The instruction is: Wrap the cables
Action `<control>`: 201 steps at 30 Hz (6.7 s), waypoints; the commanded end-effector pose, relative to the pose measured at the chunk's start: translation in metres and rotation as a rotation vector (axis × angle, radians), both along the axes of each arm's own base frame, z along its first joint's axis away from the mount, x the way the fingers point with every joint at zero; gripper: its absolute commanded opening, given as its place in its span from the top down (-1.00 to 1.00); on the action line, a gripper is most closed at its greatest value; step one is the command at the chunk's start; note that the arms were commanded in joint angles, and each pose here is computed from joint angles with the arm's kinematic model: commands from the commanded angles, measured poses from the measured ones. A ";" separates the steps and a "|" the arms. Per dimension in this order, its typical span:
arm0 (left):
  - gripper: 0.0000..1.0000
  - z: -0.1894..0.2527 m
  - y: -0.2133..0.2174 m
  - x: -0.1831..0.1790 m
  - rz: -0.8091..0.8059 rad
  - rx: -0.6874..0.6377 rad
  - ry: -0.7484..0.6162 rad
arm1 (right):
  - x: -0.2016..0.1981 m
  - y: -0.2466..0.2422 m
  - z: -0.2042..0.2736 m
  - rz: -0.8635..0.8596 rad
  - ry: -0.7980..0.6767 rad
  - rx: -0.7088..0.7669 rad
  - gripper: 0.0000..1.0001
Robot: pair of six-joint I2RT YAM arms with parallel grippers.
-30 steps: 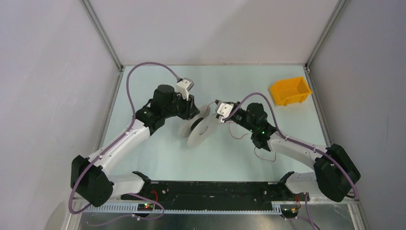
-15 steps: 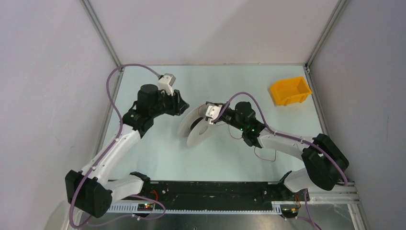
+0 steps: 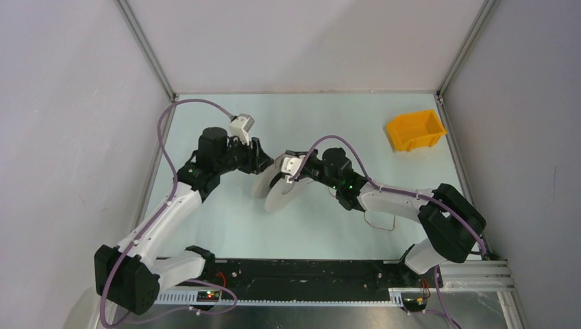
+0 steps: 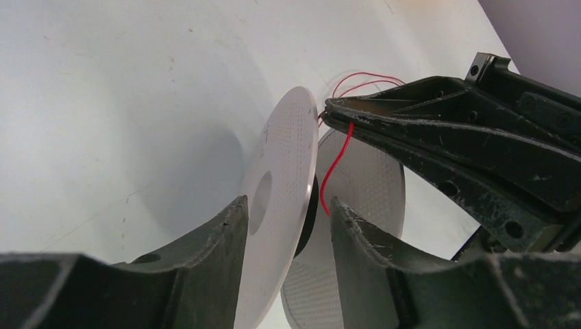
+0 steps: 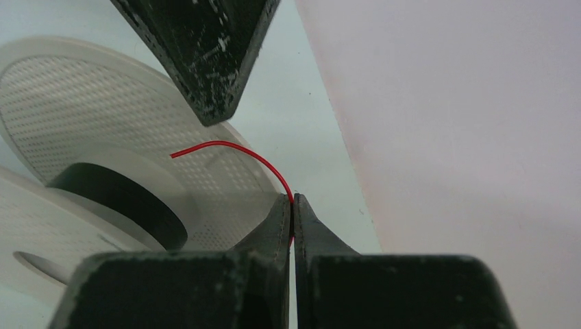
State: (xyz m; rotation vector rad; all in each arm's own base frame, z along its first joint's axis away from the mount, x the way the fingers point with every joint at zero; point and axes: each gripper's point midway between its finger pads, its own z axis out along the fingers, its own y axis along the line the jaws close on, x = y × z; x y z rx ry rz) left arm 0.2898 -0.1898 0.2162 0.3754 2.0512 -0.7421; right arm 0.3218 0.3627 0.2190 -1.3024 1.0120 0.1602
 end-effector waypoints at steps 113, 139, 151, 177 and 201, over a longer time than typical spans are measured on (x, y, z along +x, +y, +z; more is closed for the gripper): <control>1.00 0.078 0.053 -0.015 0.213 0.112 -0.399 | -0.036 -0.059 0.044 0.119 0.390 0.288 0.01; 1.00 0.171 0.063 -0.061 0.262 -0.188 -0.441 | -0.036 -0.013 -0.035 0.349 0.619 0.310 -0.08; 1.00 0.202 0.068 -0.065 0.336 -0.342 -0.435 | -0.054 0.021 -0.065 0.397 0.751 0.303 0.01; 1.00 0.222 0.099 -0.032 0.512 -0.378 -0.483 | -0.110 0.034 -0.097 0.361 0.804 0.350 1.00; 1.00 0.104 0.100 0.001 0.496 0.057 -0.426 | -0.141 0.050 -0.002 0.070 0.542 0.068 0.94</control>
